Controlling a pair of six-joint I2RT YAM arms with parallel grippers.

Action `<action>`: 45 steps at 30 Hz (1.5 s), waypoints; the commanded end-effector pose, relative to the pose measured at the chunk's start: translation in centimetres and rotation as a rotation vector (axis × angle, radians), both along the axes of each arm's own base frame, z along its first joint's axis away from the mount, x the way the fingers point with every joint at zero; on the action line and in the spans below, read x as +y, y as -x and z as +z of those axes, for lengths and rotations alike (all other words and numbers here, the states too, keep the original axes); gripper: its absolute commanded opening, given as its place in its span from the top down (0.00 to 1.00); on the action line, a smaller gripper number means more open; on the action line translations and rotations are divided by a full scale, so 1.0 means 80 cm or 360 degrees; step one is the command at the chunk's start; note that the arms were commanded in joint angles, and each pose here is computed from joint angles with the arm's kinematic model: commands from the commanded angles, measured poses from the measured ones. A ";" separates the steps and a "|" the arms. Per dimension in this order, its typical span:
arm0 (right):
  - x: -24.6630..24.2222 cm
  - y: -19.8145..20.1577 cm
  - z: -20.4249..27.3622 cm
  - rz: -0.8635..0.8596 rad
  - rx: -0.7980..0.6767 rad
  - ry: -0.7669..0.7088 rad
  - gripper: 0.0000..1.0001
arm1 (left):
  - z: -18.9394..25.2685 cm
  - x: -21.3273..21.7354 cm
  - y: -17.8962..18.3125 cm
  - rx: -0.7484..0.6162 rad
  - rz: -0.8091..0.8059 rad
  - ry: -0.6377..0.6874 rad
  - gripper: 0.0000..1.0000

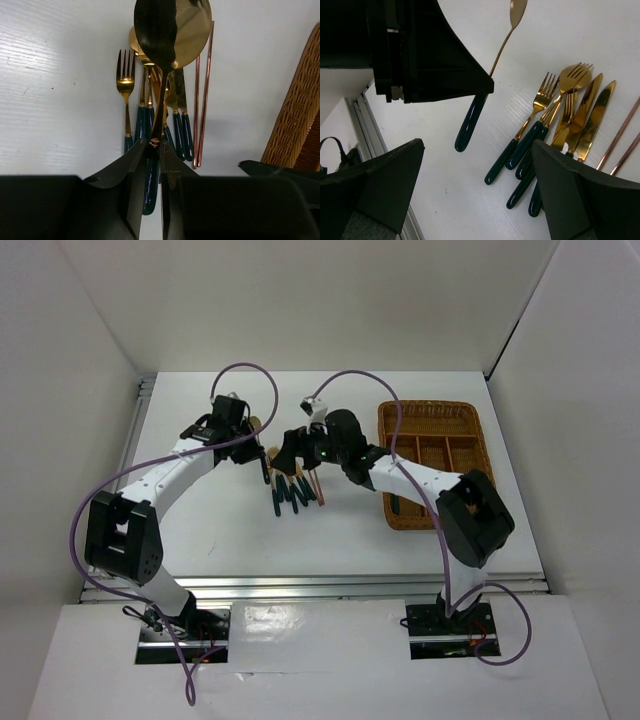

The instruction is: Sort the eating utensils into containers

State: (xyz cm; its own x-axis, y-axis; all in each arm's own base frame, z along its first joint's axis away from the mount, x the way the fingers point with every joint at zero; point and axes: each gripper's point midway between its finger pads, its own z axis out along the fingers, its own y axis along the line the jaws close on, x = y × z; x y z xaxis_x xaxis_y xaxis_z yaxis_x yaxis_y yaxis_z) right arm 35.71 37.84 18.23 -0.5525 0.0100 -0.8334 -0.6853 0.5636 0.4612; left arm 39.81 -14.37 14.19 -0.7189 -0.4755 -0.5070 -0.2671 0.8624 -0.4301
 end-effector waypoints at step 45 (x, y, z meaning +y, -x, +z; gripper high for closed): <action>0.002 -0.033 -0.045 -0.0392 -0.0022 0.0327 1.00 | 0.088 0.007 0.005 -0.0258 0.0036 0.0054 0.24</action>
State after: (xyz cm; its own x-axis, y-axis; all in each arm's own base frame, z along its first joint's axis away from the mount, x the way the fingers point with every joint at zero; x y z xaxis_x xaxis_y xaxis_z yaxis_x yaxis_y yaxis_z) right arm 37.08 39.55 11.34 -0.5914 -0.0738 -0.8030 -0.5822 0.7281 0.3619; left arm 39.05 -15.47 16.43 -0.7088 -0.5046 -0.4929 -0.2319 0.8266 -0.5128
